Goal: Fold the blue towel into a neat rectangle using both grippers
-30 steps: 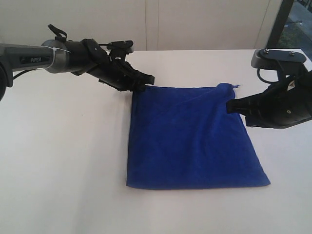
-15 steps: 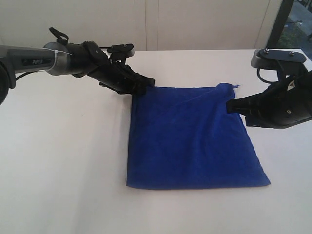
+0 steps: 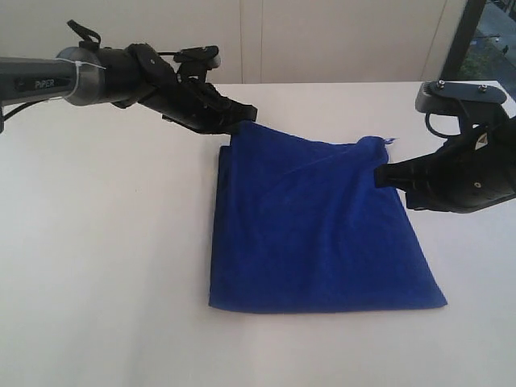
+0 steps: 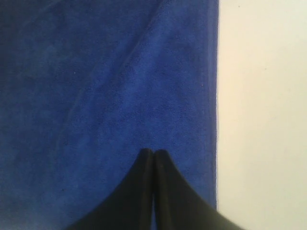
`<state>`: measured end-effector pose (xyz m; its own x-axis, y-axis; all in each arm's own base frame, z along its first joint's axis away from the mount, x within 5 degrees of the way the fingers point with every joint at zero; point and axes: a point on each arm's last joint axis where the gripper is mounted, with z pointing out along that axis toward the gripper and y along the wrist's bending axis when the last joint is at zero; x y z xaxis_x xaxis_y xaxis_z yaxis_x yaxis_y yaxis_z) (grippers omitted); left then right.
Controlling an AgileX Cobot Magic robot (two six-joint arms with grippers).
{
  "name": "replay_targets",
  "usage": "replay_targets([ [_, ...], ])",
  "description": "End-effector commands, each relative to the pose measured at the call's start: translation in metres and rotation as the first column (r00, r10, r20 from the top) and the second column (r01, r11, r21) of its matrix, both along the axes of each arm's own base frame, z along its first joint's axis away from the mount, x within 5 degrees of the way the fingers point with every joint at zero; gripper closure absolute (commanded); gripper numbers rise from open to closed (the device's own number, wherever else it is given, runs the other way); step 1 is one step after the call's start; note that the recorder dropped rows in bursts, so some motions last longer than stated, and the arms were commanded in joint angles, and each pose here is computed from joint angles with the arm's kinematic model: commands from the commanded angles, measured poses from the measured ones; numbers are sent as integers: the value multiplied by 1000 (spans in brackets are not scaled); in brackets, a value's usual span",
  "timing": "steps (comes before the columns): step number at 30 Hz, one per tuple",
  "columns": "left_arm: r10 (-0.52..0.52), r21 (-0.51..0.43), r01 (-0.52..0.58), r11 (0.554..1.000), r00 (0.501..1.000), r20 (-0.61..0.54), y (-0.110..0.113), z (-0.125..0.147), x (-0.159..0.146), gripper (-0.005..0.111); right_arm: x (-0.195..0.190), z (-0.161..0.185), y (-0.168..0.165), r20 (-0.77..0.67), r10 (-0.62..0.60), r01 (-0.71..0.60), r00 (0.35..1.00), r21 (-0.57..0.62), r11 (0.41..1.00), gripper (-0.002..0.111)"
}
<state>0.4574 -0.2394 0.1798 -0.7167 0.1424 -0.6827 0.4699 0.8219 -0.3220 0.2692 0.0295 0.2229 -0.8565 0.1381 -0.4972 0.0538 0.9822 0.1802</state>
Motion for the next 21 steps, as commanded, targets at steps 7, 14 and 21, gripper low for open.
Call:
replay_targets([
  [7,4,10,-3,1000,999,-33,19,4,5,107,1,4,0,18,4,-4,1000,1,1000,108],
  [14,0,21,2,1000,997,-78,23,-10,6,107,1,4,0,18,4,-4,1000,1,1000,108],
  [21,-1,28,6,1000,986,-165,22,-35,5,106,1,4,0,18,4,-4,1000,1,1000,108],
])
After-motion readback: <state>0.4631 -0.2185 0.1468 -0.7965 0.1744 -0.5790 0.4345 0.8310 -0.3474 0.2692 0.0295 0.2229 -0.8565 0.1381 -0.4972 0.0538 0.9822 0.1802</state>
